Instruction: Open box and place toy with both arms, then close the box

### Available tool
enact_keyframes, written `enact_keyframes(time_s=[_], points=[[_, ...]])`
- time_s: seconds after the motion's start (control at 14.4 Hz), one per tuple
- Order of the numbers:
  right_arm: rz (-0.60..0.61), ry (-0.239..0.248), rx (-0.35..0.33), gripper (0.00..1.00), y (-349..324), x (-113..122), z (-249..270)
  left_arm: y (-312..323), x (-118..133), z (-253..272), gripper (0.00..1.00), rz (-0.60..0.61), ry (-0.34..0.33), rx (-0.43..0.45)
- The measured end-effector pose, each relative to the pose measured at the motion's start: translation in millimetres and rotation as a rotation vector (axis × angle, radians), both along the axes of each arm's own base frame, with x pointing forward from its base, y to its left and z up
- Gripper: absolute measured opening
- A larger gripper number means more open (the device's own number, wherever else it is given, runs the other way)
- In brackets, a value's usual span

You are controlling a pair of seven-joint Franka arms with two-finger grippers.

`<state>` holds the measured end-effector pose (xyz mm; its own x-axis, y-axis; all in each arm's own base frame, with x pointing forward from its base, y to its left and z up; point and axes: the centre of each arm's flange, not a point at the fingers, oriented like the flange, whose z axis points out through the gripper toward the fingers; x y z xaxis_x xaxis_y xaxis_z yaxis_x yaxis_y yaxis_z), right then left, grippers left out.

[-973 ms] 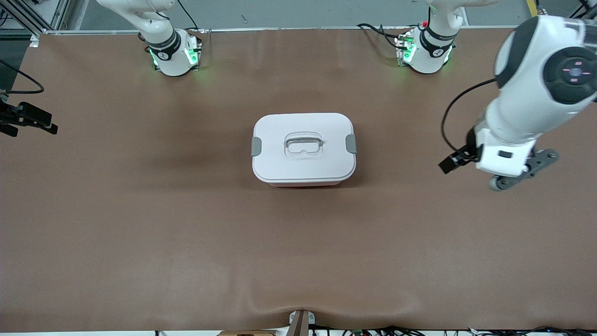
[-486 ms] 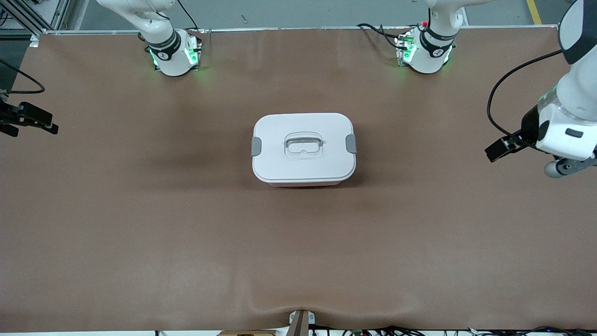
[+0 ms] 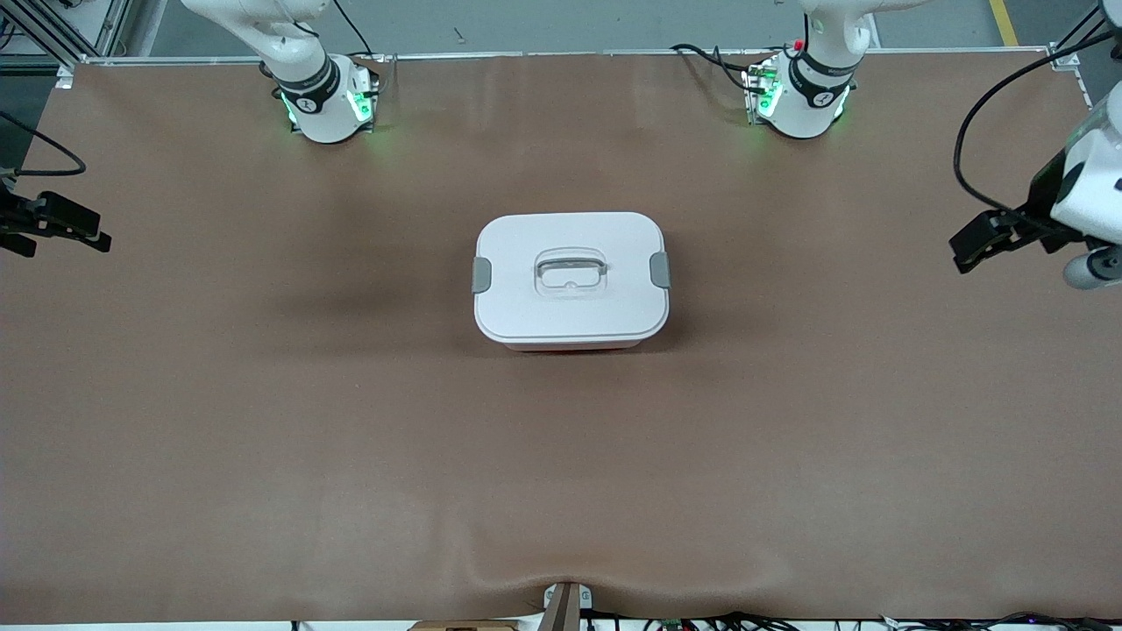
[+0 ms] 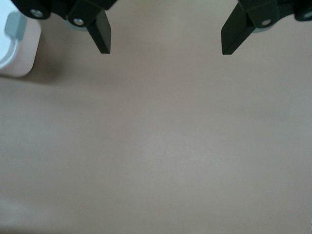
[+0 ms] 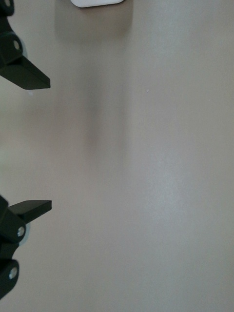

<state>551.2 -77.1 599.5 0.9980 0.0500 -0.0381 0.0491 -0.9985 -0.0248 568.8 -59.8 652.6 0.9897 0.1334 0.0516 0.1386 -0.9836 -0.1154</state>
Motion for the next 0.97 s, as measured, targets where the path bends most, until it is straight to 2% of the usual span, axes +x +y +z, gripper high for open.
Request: enact_keyframes(time_s=[0.14,0.42,0.63,0.97], points=[[0.000,0.000,0.000,1.00,0,0,0,17,-22,7,1.00,-0.020,0.014,-0.044],[0.010,0.000,0.000,1.00,6,1,0,19,-59,8,1.00,-0.037,0.034,-0.057],[0.021,-0.001,0.000,1.00,12,2,0,6,-68,3,1.00,-0.064,0.044,-0.057],[0.029,0.001,0.000,1.00,16,3,-1,1,-68,3,1.00,-0.073,0.042,-0.057]])
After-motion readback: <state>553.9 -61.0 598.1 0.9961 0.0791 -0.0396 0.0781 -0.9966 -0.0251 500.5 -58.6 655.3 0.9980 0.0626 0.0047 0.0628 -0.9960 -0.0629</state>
